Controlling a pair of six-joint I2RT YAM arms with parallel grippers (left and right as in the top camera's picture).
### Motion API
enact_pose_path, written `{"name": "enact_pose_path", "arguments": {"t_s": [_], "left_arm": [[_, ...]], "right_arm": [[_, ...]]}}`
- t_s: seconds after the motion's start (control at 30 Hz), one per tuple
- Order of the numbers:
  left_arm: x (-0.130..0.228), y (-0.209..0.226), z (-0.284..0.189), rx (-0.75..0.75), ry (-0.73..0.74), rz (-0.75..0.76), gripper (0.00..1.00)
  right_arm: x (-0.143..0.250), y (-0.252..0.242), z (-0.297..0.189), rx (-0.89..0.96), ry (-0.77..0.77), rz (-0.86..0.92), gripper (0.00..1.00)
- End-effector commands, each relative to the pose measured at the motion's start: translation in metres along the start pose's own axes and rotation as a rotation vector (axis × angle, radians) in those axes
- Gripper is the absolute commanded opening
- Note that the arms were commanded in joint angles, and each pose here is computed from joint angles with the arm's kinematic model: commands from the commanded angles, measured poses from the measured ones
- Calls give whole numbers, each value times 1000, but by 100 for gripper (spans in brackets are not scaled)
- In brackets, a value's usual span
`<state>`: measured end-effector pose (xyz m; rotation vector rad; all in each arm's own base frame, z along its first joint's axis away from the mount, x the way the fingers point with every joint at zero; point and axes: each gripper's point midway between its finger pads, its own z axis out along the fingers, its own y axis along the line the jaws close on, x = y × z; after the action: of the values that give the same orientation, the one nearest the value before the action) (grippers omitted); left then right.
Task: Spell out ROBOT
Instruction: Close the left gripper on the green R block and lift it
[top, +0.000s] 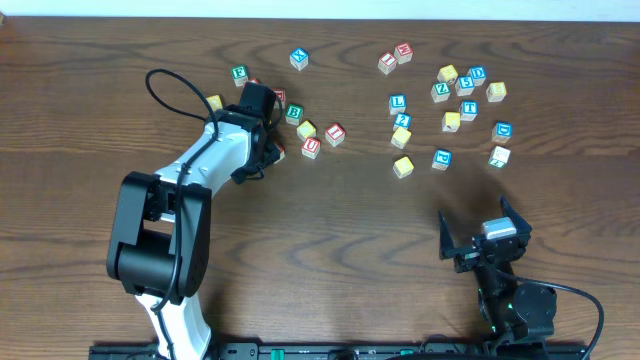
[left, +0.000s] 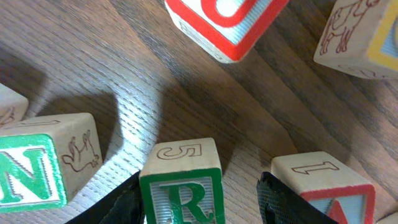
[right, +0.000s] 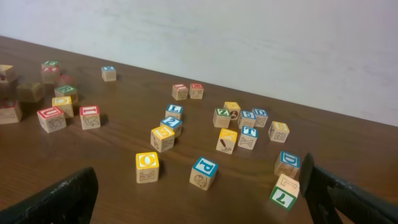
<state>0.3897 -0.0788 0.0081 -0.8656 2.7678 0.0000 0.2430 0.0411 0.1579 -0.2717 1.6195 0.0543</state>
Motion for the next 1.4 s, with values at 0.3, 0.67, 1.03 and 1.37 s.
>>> {"name": "enact_pose_path", "arguments": {"t_s": [0.3,0.67,1.03,1.37], "left_arm": [[3,6,5,-26,11,19,49],[-1,11,4,-50,-16,20,49],[-1,10,4,-50,-16,19,27],[-2,10,3,-46,-17,49,14]], "right_arm": [[1,0,0,0,2,11,99],[1,0,0,0,2,11,99],[1,0,0,0,2,11,99],[1,0,0,0,2,11,99]]}}
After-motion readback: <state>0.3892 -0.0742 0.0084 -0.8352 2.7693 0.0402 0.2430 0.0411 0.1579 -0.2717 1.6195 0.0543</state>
